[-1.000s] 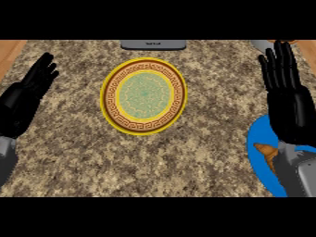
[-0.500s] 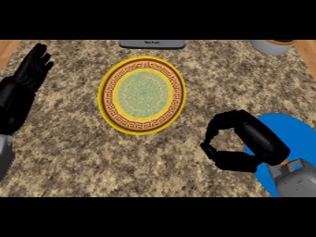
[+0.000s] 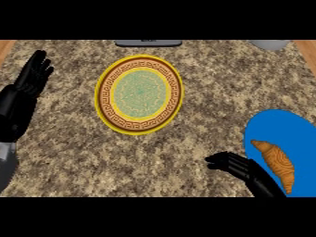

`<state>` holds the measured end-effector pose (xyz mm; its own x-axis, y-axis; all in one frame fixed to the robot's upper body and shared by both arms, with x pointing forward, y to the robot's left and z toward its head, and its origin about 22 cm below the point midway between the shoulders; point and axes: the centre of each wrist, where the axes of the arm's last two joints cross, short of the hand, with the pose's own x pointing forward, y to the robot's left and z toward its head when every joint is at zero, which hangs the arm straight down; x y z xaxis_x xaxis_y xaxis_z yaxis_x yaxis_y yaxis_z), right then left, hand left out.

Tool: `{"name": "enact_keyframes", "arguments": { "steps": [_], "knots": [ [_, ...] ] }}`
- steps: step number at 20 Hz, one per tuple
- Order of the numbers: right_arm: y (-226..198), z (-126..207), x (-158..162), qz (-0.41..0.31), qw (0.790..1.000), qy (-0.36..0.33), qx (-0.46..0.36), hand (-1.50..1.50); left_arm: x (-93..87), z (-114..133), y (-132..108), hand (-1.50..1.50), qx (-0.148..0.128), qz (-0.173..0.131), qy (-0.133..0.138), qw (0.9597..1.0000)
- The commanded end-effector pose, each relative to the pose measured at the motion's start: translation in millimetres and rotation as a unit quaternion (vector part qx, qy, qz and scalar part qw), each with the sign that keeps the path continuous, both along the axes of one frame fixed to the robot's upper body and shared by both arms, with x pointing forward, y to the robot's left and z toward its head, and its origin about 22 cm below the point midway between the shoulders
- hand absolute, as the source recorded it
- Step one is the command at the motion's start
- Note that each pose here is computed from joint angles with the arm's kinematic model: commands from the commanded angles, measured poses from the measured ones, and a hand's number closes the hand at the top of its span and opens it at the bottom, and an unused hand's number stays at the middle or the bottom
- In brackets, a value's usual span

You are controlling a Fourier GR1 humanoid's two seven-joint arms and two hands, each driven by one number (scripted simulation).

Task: Pick the croissant from the plate and place it in the plate

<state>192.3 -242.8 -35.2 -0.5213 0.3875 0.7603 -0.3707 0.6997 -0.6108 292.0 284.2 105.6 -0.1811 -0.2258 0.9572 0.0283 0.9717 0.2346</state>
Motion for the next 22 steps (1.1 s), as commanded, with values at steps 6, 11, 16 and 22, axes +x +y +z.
{"name": "enact_keyframes", "arguments": {
  "steps": [6, 11, 16, 22],
  "knots": [
    [-22.4, 71.7, -16.8, -0.032, 0.992, -0.091, -0.084, -1.5, 0.4, 2.2, 12.0, 0.0, -0.007, 0.003, 0.003, 1.0],
    [-43.1, 113.1, -9.1, -0.099, 0.956, -0.069, -0.269, -1.5, -3.0, -0.3, 9.3, 0.0, 0.009, 0.01, 0.0, 0.9999],
    [-57.7, 143.7, -9.7, -0.117, 0.89, -0.008, -0.441, -1.5, 0.4, -0.2, 5.4, 0.0, -0.001, 0.007, -0.005, 1.0],
    [-19.7, 160.7, -28.6, -0.109, 0.836, 0.071, -0.534, -1.5, 1.6, 4.6, 6.1, 0.0, 0.004, -0.005, 0.0, 1.0]
  ]
}}
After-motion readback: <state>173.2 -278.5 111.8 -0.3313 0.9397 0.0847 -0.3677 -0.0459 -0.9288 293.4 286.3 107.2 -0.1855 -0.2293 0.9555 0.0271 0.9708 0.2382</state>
